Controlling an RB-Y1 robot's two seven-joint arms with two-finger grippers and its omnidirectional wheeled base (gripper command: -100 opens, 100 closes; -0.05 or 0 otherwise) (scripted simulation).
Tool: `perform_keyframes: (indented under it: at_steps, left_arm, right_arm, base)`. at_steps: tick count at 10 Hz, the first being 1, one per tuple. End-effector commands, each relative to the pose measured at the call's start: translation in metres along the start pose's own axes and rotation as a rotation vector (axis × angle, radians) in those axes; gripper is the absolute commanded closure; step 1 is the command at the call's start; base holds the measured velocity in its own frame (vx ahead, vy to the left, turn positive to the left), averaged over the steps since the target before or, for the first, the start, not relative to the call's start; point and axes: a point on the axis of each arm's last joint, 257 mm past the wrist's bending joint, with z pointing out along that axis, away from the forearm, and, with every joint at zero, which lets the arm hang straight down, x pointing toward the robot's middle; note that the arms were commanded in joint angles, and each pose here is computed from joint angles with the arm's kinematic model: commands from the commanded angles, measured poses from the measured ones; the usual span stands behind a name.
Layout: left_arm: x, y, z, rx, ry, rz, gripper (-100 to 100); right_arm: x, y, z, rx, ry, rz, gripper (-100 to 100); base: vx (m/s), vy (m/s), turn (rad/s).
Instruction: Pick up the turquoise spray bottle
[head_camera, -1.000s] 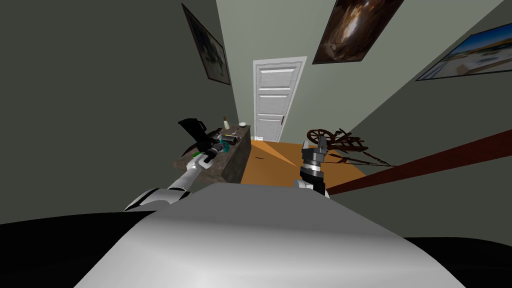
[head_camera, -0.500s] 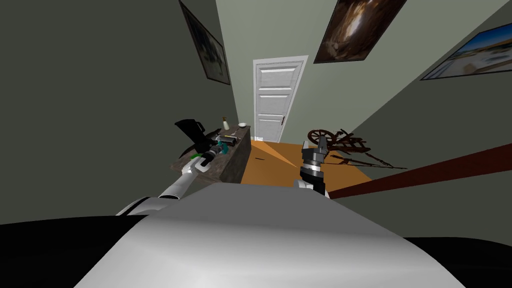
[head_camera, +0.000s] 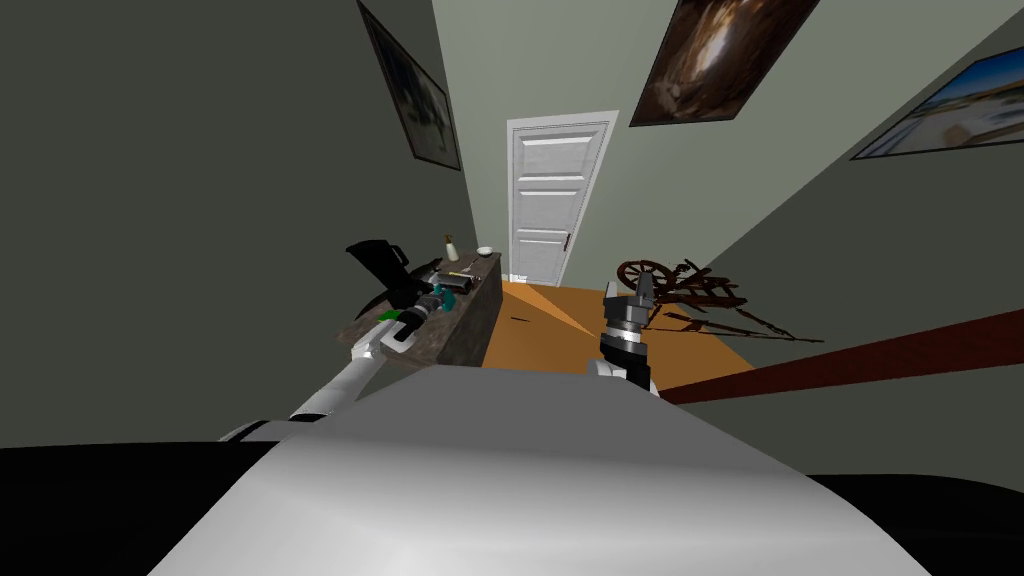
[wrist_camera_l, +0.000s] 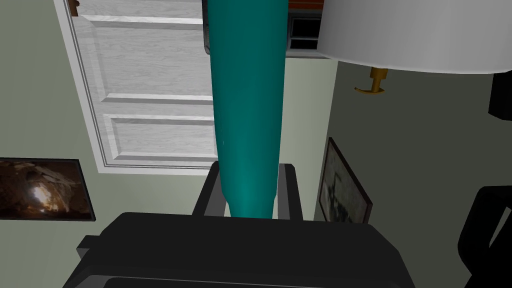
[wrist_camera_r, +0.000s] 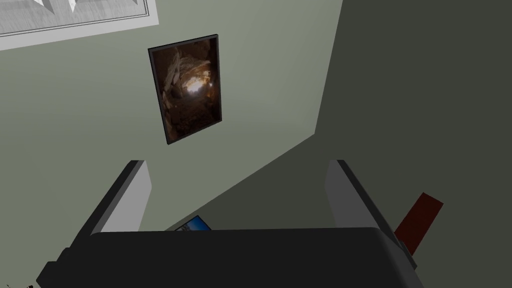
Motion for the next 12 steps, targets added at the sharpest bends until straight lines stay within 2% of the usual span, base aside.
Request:
perform_keyframes:
  at_steps: [1, 3, 5, 6, 8, 9, 10, 12]
  left_arm:
    - [-0.001, 0.004, -0.013, -0.005, 0.002, 0.001, 100]
    - [0.006, -0.004, -0.028, 0.01, 0.013, 0.0, 100]
    - [-0.003, -0.015, -0.028, 0.03, -0.005, 0.002, 100]
    - [-0.001, -0.008, -0.041, 0.016, 0.01, 0.001, 100]
    - [0.004, -0.018, -0.055, 0.032, 0.02, -0.002, 100]
    - [-0.004, -0.025, -0.054, 0.046, 0.004, 0.0, 100]
    - [-0.001, -0.016, -0.065, 0.028, 0.024, -0.002, 100]
    - [0.001, -0.031, -0.079, 0.05, 0.03, -0.006, 100]
  right_arm:
    - [0.0, 0.0, 0.0, 0.0, 0.0, 0.0, 0]
    - [0.0, 0.0, 0.0, 0.0, 0.0, 0.0, 0]
    - [0.0, 0.0, 0.0, 0.0, 0.0, 0.0, 0]
    - [0.0, 0.0, 0.0, 0.0, 0.0, 0.0, 0]
    - [0.0, 0.0, 0.0, 0.0, 0.0, 0.0, 0]
    - [0.0, 0.0, 0.0, 0.0, 0.0, 0.0, 0]
    - [0.0, 0.0, 0.0, 0.0, 0.0, 0.0, 0]
    - [0.0, 0.0, 0.0, 0.0, 0.0, 0.0, 0]
  base:
    - [0.09, -0.025, 0.002]
    - [0.07, -0.017, 0.01]
    - [0.001, 0.002, 0.0]
    - [0.071, -0.006, 0.009]
    - [0.077, -0.014, 0.012]
    - [0.009, -0.001, 0.004]
    - [0.07, -0.023, 0.001]
    - [0.077, -0.008, 0.016]
